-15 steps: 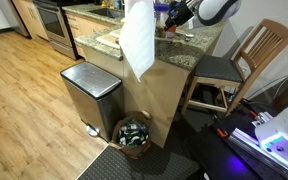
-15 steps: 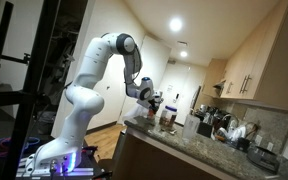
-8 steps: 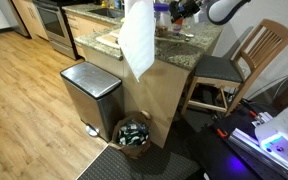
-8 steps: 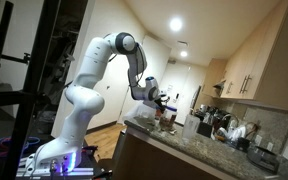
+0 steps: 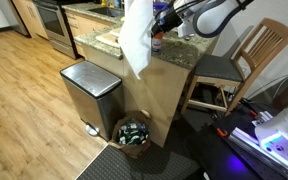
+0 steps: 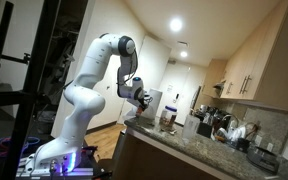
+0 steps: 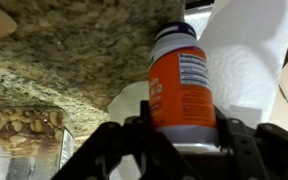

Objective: Put the white and orange can on the countertop

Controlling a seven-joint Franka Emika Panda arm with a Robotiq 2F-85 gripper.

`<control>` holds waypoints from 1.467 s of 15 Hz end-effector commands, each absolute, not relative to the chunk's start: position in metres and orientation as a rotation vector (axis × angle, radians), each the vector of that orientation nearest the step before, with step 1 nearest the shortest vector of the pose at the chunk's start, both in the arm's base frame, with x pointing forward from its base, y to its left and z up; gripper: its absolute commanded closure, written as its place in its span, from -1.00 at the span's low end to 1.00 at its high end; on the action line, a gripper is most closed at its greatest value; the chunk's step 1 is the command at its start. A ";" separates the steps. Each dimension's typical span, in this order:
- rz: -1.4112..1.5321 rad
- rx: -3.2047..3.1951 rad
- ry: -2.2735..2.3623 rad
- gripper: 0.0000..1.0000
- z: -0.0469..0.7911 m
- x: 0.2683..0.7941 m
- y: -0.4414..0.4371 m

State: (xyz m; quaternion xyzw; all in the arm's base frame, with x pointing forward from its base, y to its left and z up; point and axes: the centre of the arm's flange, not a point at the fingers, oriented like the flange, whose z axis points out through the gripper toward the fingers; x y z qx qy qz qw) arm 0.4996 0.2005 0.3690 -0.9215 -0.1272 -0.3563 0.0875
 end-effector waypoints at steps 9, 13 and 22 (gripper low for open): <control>-0.969 -2.881 -0.124 0.50 0.381 0.520 0.142; -0.963 -2.920 -0.113 0.50 0.383 0.520 0.140; -1.007 -2.950 -0.094 -0.89 0.386 0.526 0.134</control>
